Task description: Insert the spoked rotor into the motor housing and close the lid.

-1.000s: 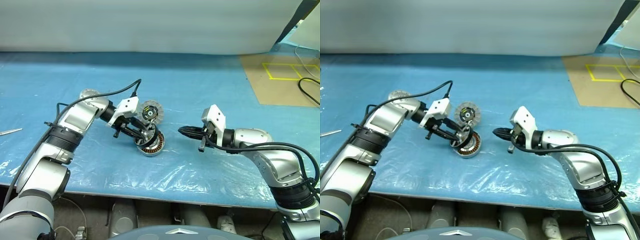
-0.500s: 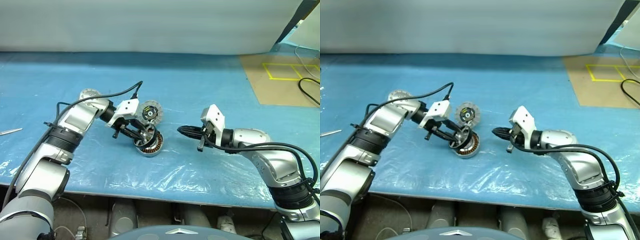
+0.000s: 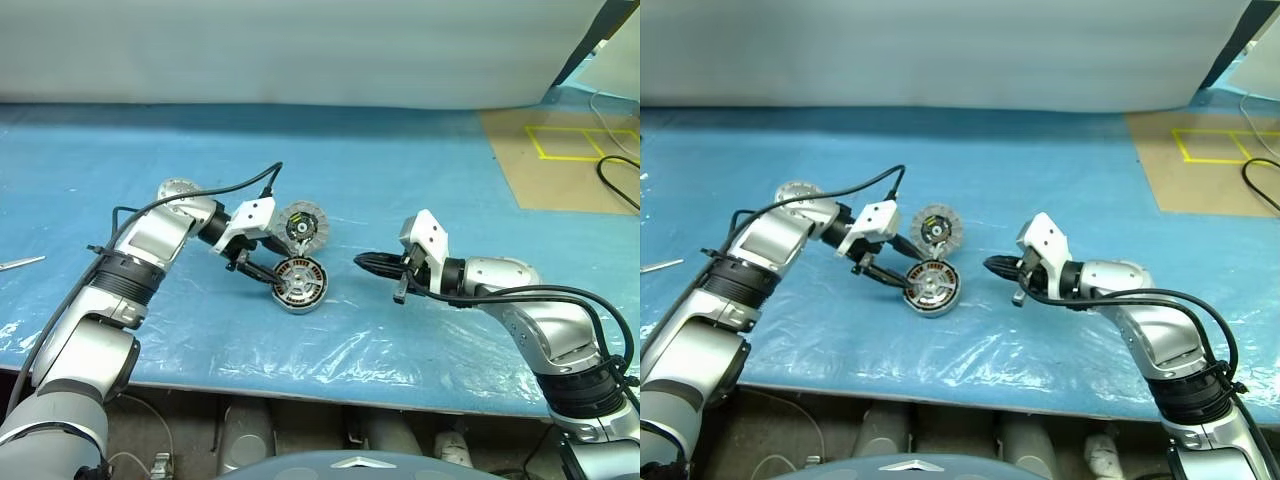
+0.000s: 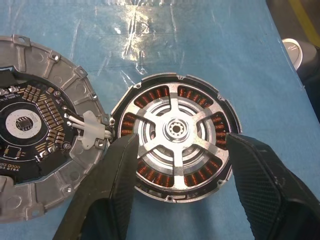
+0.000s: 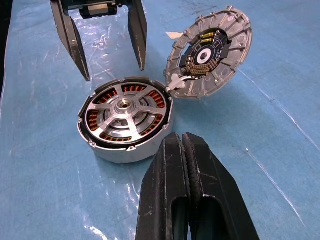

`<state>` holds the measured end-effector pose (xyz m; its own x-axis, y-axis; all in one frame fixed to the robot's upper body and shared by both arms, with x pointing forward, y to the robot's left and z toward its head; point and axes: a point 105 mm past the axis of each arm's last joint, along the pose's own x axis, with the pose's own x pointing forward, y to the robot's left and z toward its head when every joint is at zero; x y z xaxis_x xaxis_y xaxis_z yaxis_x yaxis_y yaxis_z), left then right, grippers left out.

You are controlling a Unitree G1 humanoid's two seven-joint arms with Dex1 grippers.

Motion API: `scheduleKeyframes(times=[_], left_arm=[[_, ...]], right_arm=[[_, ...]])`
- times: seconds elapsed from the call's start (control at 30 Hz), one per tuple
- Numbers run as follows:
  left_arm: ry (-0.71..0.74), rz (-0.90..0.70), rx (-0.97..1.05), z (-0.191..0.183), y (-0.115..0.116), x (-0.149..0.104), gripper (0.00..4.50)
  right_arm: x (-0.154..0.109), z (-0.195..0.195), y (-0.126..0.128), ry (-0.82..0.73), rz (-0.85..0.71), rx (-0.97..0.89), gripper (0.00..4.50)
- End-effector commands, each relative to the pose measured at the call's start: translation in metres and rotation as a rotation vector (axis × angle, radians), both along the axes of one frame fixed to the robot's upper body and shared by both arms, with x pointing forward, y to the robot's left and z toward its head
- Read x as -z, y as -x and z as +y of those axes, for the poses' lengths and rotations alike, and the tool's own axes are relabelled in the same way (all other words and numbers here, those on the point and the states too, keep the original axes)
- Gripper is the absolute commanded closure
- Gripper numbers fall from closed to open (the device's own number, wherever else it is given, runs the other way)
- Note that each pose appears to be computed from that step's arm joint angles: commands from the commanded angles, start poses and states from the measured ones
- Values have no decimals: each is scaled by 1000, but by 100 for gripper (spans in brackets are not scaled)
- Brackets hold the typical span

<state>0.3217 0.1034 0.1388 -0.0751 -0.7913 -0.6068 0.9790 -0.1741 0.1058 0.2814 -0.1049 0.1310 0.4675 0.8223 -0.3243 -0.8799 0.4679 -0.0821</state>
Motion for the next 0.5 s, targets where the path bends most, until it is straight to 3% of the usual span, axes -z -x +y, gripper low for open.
scheduleKeyframes(times=[0.03, 0.27, 0.5], left_arm=[[106, -59, -16, -3, -1, -26, 158], [332, 33, -145, 6, 23, -38, 158], [446, 57, -346, 24, 49, -1, 158]], right_arm=[[-9, 4, 0, -13, -34, -22, 450], [-14, 12, -3, -9, -61, -79, 450], [-10, 34, -17, -8, -45, -189, 450]])
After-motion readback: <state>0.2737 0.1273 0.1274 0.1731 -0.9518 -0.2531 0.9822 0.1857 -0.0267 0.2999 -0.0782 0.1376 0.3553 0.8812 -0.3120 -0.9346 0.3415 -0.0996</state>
